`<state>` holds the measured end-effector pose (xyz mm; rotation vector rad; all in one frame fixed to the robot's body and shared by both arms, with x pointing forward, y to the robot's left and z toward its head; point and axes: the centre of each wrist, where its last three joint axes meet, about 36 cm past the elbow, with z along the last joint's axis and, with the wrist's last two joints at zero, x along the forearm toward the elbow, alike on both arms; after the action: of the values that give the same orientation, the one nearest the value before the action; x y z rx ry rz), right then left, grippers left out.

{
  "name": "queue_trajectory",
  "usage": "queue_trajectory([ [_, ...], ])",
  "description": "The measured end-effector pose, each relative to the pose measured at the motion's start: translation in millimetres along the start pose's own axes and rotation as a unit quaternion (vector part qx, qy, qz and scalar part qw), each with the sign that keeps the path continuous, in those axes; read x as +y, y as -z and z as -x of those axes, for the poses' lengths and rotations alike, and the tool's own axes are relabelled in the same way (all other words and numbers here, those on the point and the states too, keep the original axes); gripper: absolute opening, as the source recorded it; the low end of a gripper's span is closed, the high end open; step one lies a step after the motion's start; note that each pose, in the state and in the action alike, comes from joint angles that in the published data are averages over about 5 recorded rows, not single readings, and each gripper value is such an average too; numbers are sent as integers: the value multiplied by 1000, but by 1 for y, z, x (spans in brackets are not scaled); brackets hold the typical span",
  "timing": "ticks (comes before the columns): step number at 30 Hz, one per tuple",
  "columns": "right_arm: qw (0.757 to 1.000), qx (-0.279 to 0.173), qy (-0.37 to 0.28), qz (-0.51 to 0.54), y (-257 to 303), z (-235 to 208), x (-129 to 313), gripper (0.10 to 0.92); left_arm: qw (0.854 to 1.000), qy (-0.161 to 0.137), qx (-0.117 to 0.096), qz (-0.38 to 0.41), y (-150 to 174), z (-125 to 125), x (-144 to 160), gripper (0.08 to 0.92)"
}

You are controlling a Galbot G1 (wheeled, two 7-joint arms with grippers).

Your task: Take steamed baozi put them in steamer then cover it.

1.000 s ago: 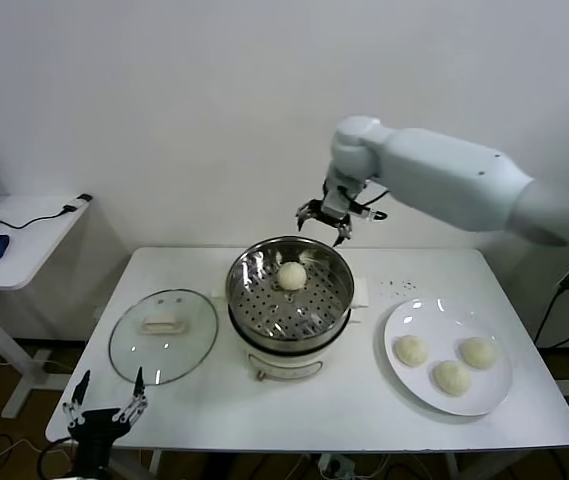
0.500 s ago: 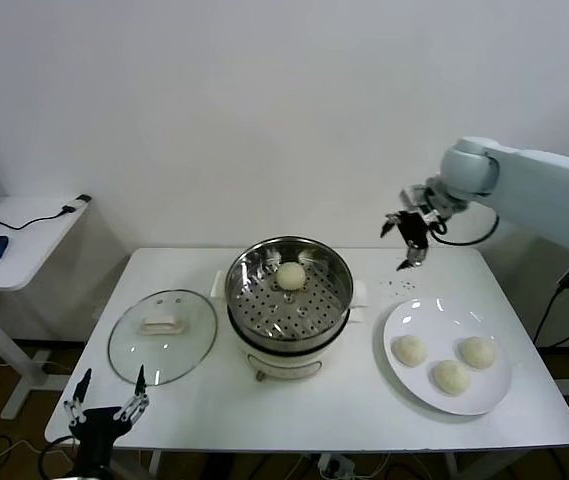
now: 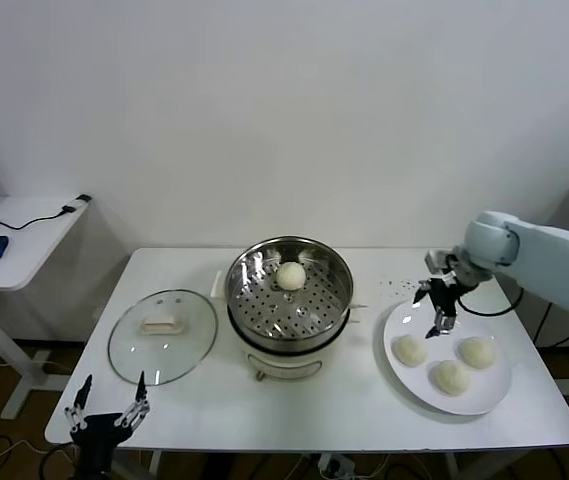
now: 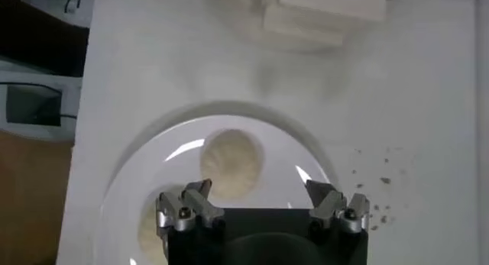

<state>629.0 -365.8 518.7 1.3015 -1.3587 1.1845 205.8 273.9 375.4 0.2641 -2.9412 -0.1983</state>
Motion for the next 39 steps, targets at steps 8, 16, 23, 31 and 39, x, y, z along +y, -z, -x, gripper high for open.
queue_trajectory([
  [8,1000,4,13,14,-2,33,2,823,1000,3,4,3,-3,0,3,823],
  [16,1000,9,22,18,2,57,1,823,1000,3,7,3,-6,0,3,823],
  [23,999,11,27,17,7,69,-2,774,1000,4,9,4,-8,0,4,823],
  [31,999,13,31,19,6,72,-3,660,1000,4,10,4,-9,0,5,823],
  [39,999,9,29,23,2,67,-5,630,1000,4,10,4,-9,0,5,823],
])
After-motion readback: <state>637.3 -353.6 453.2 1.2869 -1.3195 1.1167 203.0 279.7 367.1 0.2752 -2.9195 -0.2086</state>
